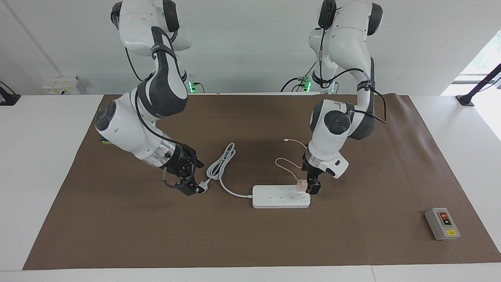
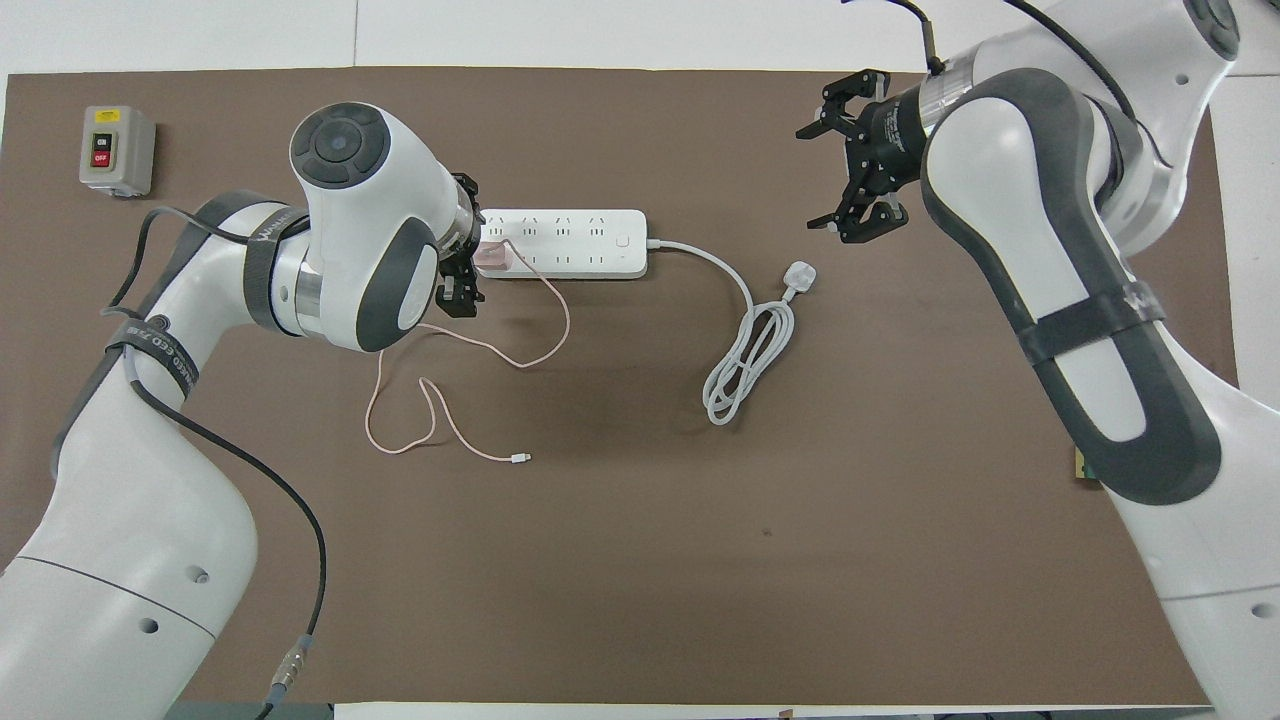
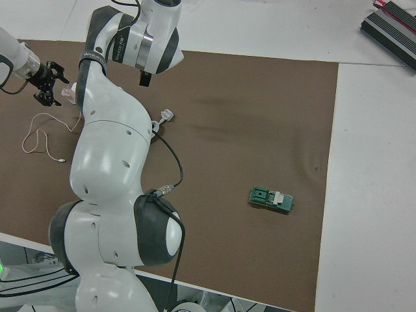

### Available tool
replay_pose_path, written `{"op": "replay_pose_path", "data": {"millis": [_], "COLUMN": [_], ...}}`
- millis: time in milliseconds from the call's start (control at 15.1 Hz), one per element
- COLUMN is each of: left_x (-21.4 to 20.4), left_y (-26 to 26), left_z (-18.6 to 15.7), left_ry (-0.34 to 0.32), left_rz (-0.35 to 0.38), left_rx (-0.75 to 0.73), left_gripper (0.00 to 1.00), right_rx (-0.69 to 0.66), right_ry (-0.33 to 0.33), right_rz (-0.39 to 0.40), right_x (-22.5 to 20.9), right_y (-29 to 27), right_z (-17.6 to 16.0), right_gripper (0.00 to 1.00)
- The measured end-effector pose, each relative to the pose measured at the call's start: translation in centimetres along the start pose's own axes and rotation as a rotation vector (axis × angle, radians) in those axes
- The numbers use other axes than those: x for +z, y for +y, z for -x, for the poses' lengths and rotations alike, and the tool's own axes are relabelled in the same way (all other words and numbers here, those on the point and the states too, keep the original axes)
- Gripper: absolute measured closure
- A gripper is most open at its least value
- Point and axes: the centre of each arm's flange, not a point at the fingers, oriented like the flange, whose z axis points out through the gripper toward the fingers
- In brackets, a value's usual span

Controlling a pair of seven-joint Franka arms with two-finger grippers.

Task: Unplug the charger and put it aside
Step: 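Grasp the pink charger with the left gripper while the right gripper reaches the strip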

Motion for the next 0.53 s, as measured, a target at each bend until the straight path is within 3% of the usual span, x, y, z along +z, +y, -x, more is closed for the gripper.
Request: {"op": "replay_pose_path", "data": {"millis": [198, 529], "left_x": [-0.2, 0.1], "left_y": [0.4, 0.8], "left_z": [-0.2, -2.3], "left_ry": [-0.008, -0.005], "left_rz": [0.027, 0.028], "left_rx": [-0.053, -0.094], "left_gripper": [0.00, 0.00], "right_rx": [-0.035, 0.007], "right_ry": [-0.019, -0.030], "right_rz": [-0.013, 0.028], "right_x": [2.3, 5.7], "right_y": [-2.2, -1.4], "right_z": [1.0, 6.5], "right_gripper": [0.00, 0.00]}}
